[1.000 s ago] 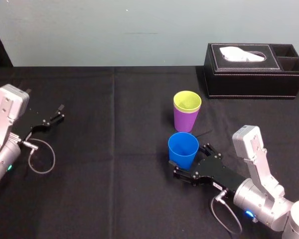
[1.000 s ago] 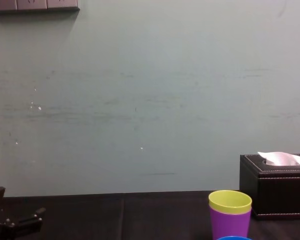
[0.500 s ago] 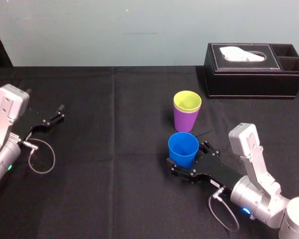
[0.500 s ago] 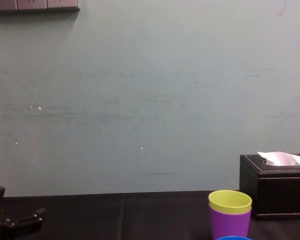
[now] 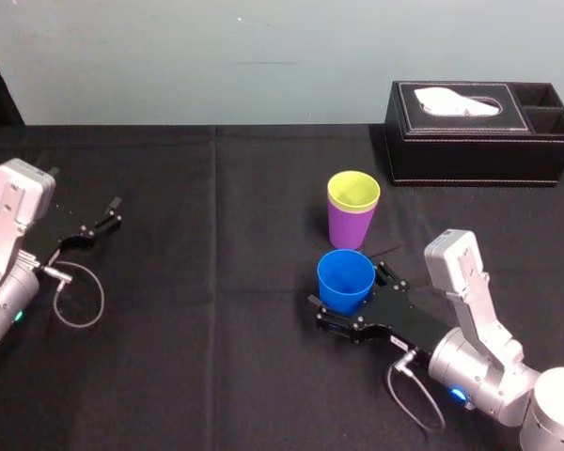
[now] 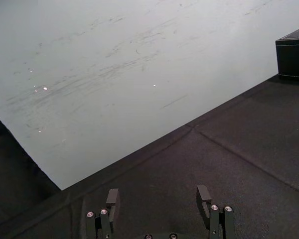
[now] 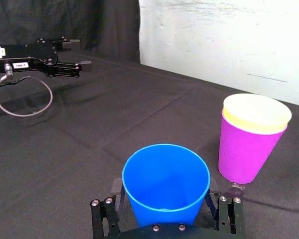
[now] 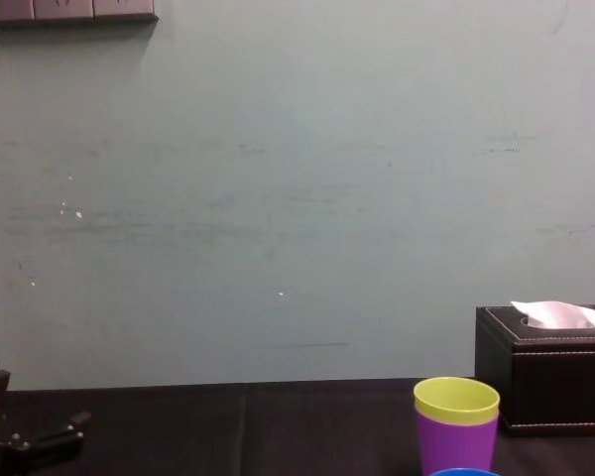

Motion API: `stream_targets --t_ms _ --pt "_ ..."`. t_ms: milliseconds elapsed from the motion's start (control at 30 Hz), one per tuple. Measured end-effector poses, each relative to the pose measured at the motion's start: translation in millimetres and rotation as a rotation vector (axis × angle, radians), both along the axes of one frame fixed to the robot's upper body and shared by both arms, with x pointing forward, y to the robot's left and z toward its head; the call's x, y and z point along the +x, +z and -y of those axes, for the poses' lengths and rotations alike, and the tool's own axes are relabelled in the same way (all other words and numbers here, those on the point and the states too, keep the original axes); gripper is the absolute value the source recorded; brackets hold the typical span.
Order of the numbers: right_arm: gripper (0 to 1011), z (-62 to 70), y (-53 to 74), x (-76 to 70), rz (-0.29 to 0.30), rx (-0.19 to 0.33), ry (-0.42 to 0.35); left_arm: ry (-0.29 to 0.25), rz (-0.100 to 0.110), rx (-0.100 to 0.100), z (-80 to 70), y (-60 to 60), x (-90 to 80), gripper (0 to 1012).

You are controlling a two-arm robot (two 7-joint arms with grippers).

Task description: Stack the three plastic cups sequentially using one hand.

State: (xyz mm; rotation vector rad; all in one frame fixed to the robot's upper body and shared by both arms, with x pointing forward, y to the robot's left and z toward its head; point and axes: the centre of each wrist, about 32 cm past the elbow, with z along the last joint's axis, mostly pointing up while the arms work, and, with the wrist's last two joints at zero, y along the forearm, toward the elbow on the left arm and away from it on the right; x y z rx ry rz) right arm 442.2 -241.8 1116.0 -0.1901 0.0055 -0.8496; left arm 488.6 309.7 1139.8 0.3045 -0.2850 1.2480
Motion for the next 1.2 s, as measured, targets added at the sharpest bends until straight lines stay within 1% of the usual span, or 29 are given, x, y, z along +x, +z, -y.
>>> stream_targets --t_ms 200,467,567,600,667,700,800,833,867,1100,1167,1200 --pt "1003 -3.6 -0.9 2.2 0.008 0.001 0.004 0.000 0.000 0.000 0.0 0.0 0.0 1011" --pt "1002 -3.0 -0.9 2.0 0.008 0.001 0.003 0.000 0.000 0.000 0.0 0.0 0.0 1011" --pt "947 -2.9 -0.8 1.9 0.007 0.001 0.003 0.000 0.000 0.000 0.0 0.0 0.0 1011" --pt "947 -2.8 -0.8 1.9 0.007 0.001 0.003 0.000 0.000 0.000 0.0 0.0 0.0 1011" --pt "876 -2.8 -0.7 1.8 0.007 0.001 0.003 0.000 0.000 0.000 0.0 0.0 0.0 1011" --pt "876 -2.8 -0.6 1.8 0.007 0.001 0.003 0.000 0.000 0.000 0.0 0.0 0.0 1011" --pt "775 -2.7 -0.6 1.7 0.007 0.001 0.003 0.000 0.000 0.000 0.0 0.0 0.0 1011" --pt "775 -2.7 -0.5 1.7 0.007 0.001 0.003 0.000 0.000 0.000 0.0 0.0 0.0 1011" --pt "748 -2.6 -0.4 1.7 0.008 0.002 0.003 0.000 0.000 0.000 0.0 0.0 0.0 1011" --pt "728 -2.3 -0.1 1.6 0.008 0.002 0.002 0.000 0.000 0.000 0.0 0.0 0.0 1011" --pt "726 -1.1 4.6 1.5 0.016 0.004 0.002 0.000 0.000 0.000 0.0 0.0 0.0 1011" --pt "726 0.0 8.9 1.8 0.020 0.005 0.002 0.000 0.000 0.000 0.0 0.0 0.0 1011"
